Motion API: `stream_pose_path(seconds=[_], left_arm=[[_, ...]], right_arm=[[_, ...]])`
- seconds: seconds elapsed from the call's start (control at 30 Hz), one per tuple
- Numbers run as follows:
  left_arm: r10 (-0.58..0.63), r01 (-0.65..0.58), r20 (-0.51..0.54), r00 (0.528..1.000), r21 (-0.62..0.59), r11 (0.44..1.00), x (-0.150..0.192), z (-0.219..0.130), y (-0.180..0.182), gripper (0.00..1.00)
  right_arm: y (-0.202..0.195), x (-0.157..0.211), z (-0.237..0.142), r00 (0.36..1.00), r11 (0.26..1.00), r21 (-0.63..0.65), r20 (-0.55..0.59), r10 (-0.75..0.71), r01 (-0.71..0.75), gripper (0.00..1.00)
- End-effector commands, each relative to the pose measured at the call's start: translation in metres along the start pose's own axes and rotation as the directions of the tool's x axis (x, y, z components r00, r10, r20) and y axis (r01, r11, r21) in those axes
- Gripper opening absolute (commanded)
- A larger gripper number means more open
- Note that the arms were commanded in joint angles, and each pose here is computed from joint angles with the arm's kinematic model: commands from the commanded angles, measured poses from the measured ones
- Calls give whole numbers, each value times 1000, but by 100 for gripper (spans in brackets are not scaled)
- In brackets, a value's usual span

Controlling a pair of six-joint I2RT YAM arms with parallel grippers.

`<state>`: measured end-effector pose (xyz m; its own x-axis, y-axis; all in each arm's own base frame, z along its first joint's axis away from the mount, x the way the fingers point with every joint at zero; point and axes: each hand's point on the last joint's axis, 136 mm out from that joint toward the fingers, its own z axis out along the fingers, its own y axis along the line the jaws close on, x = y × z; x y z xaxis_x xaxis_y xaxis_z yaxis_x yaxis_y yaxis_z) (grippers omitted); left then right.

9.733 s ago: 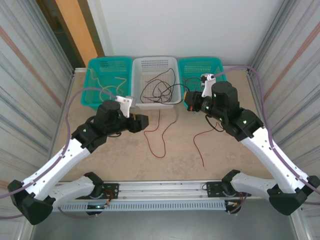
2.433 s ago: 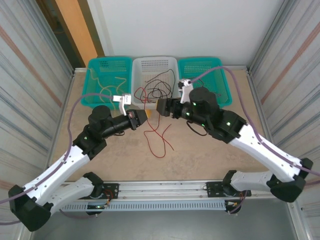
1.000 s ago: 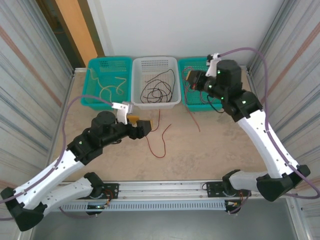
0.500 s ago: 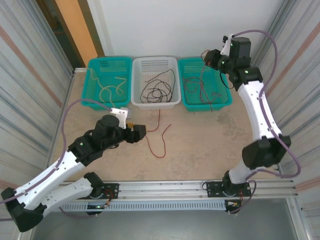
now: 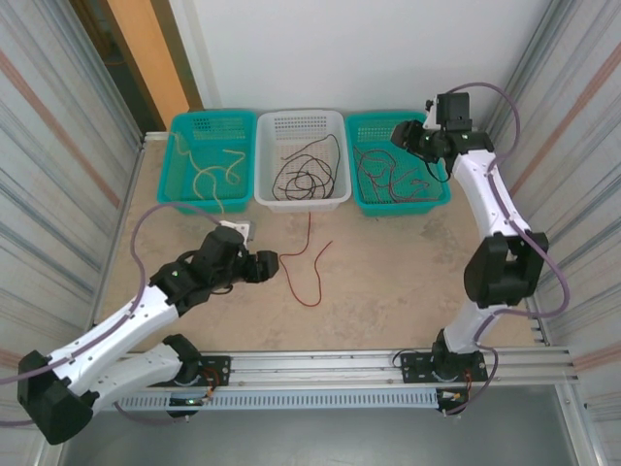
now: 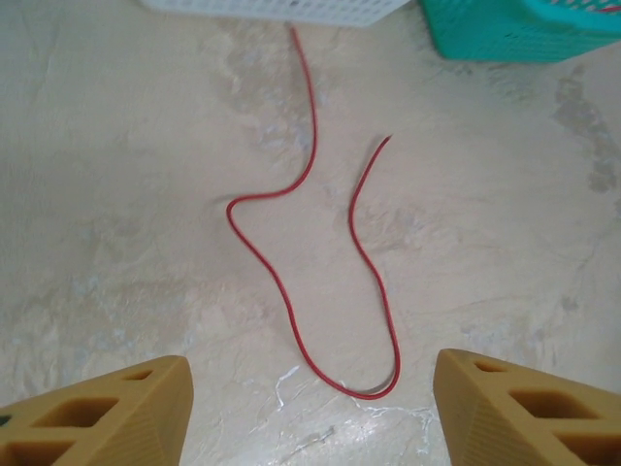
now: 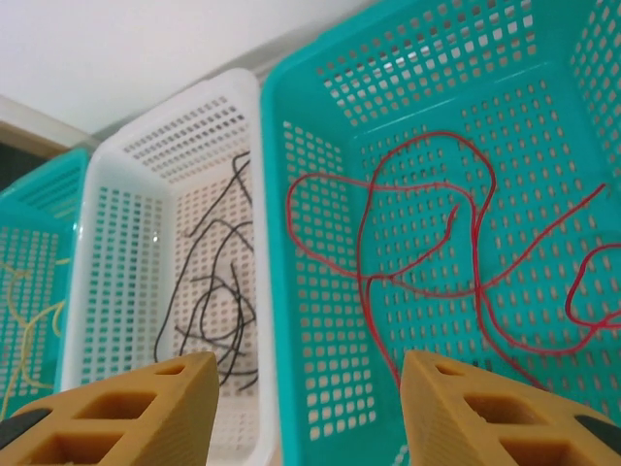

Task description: Untangle the cables

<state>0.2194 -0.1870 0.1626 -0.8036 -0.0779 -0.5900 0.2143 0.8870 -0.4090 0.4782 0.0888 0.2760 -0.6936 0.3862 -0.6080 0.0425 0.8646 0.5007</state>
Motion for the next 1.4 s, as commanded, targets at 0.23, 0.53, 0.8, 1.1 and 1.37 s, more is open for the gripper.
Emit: stream_pose_path(seconds=[0.23,0.53,0.8,1.1,1.37], left_arm=[[-180,168,-197,964,-76,983,52,32,20,65],[-233,220,-217,948,-82,972,55,64,21,61],[-231,224,-261,937,-57,973,41,113,11,39],[-238,244,-320,917,-22,970,47,145,2,26],[-241,256,-295,925,15,967,39,131,-6,40]], right_arm=[[15,71,-88,985,986,64,73,-156,152,48],[1,159,-111,992,991,50,-26,-126,127,47],[3,229,-114,982,987,36,-111,-151,156,46],[4,243,-112,979,986,36,-134,-156,162,45],[18,236,-108,977,984,20,-129,-171,175,44]])
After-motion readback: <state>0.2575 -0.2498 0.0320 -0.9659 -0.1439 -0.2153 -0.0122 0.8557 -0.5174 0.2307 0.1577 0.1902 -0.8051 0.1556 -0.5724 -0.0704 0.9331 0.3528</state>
